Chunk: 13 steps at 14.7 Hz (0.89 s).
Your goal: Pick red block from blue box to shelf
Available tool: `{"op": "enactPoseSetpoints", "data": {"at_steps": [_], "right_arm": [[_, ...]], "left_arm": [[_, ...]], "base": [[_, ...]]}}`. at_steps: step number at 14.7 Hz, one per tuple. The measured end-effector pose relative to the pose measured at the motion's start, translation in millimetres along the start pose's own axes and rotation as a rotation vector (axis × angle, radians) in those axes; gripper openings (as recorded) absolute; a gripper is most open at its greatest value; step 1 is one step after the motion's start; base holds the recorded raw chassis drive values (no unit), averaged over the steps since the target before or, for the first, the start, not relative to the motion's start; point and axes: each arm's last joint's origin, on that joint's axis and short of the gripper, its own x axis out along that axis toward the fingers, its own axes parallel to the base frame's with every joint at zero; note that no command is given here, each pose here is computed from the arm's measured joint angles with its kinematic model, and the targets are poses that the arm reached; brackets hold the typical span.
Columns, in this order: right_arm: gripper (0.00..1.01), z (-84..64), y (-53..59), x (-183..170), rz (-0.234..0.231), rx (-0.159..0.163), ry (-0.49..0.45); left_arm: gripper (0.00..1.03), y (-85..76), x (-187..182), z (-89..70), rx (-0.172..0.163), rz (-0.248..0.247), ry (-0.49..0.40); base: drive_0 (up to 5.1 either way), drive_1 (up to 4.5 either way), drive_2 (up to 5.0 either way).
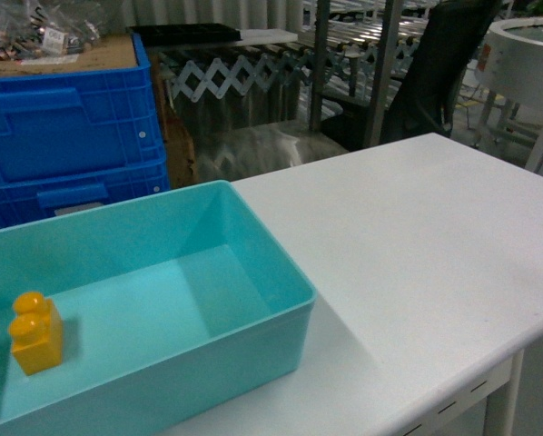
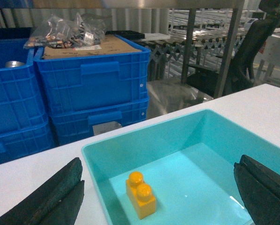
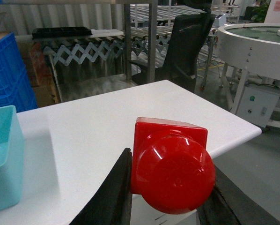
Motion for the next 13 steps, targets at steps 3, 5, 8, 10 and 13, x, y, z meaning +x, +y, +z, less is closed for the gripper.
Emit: {"op": "enactPoseSetpoints", "data": {"at_steps": [3, 5, 8, 10, 13], "right_arm": [[0.29, 0.0, 0.0, 0.0, 0.0, 0.0, 0.0], [0.29, 0.0, 0.0, 0.0, 0.0, 0.0, 0.0], [0.29, 0.0, 0.0, 0.0, 0.0, 0.0, 0.0], [0.29, 0.0, 0.0, 0.0, 0.0, 0.0, 0.0], [0.29, 0.0, 0.0, 0.0, 0.0, 0.0, 0.0]], "left_arm": [[0.98, 0.0, 0.0, 0.0, 0.0, 0.0, 0.0], [0.98, 0.0, 0.0, 0.0, 0.0, 0.0, 0.0], [0.98, 0.0, 0.0, 0.0, 0.0, 0.0, 0.0], [0.98, 0.0, 0.0, 0.0, 0.0, 0.0, 0.0], [0.98, 0.0, 0.0, 0.0, 0.0, 0.0, 0.0]], "base": [[-1.5, -1.48, -1.5], [-1.4, -1.39, -1.4], [-1.5, -1.53, -1.5], [-1.4, -1.39, -1.4], [-1.4, -1.42, -1.4]]}}
